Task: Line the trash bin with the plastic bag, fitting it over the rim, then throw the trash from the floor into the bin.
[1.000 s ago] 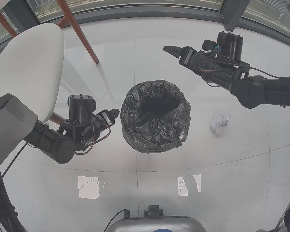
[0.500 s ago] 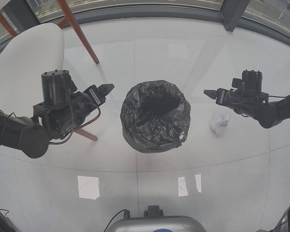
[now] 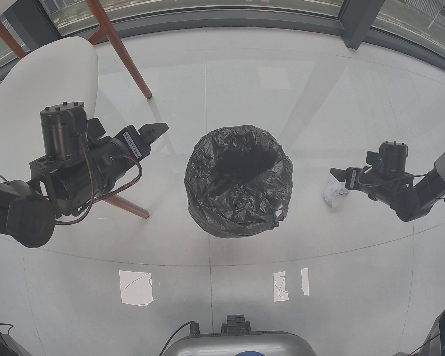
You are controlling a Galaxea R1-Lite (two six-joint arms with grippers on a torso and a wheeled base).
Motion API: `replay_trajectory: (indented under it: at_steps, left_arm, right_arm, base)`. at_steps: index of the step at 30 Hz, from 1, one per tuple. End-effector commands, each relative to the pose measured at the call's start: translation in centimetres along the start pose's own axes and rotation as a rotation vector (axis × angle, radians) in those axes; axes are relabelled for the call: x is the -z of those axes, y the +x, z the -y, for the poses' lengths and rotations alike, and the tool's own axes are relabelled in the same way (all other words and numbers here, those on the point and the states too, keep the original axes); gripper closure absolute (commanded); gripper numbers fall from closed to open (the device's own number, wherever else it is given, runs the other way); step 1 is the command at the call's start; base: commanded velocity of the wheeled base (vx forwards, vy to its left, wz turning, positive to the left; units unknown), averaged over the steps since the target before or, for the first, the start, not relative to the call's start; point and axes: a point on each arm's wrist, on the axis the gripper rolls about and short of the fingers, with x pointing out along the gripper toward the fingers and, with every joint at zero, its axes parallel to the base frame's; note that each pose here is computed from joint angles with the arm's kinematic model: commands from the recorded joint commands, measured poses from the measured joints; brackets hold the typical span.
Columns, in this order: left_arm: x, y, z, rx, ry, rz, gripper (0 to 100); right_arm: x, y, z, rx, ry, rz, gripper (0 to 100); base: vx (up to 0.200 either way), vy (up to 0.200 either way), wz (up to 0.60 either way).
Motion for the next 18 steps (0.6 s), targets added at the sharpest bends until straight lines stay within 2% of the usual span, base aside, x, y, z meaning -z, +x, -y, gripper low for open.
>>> replay_trajectory:
  at_steps: [1,8,12,18]
  left_arm:
    - [0.0,-0.3,0.0,0.002,0.002,0.002,0]
    - [-0.4,0.2,0.2,-0.008,0.003,0.026,0]
    - [-0.1,0.2,0.0,-0.04,0.001,0.037,0]
    - [-0.2,0.1,0.3,-0.034,-0.002,0.04,0]
  right_arm:
    - [2.5,0.7,1.9,0.045,0.004,-0.069,0]
    - [4.2,0.1,2.7,0.086,0.011,-0.136,0]
    - [6.0,0.6,3.3,0.104,0.017,-0.183,0]
    - [7.3,1.2,4.9,0.146,0.04,-0.218,0]
  base:
    - [0.2,0.0,0.0]
    - [0.2,0.0,0.0]
    - [0.0,0.0,0.0]
    - [0.0,0.0,0.0]
